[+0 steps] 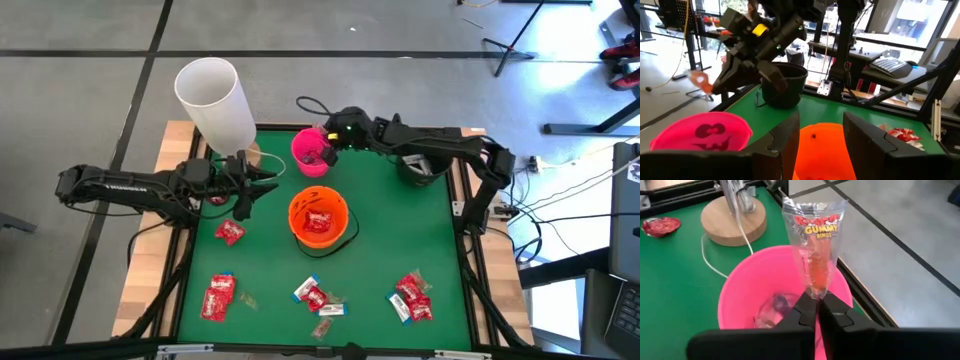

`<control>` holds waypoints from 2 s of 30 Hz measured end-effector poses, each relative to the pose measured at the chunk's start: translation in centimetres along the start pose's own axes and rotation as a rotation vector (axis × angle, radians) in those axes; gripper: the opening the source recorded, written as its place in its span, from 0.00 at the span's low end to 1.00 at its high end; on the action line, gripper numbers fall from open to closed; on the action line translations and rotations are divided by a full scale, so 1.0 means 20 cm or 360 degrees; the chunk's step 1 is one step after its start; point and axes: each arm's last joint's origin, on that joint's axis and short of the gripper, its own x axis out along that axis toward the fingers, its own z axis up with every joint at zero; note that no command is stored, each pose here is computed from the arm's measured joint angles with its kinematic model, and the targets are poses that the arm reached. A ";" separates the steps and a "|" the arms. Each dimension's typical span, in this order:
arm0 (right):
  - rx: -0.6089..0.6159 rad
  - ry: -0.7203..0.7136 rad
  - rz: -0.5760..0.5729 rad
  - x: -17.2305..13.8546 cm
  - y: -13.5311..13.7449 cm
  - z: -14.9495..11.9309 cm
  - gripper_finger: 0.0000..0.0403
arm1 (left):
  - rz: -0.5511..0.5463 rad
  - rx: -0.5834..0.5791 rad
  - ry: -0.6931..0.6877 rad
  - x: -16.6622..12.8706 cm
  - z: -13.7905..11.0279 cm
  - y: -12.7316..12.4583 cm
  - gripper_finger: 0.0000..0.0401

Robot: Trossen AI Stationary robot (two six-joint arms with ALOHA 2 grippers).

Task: Sort candy
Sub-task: Put the red candy into the pink bucket, then put the red candy into the orange bucket

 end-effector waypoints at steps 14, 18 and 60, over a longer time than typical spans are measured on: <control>-0.0076 -0.0154 0.0052 -0.26 0.02 0.11 0.49 | 0.0093 0.0007 0.0076 0.00 0.00 0.01 0.35; -0.0140 -0.0262 0.0096 -0.42 0.10 0.15 0.48 | 0.0244 -0.0005 0.0346 -0.02 0.09 0.00 0.35; -0.0367 -0.0320 0.0144 -0.75 0.44 0.10 0.41 | 0.0371 -0.0012 0.2299 -0.01 -0.41 -0.28 0.62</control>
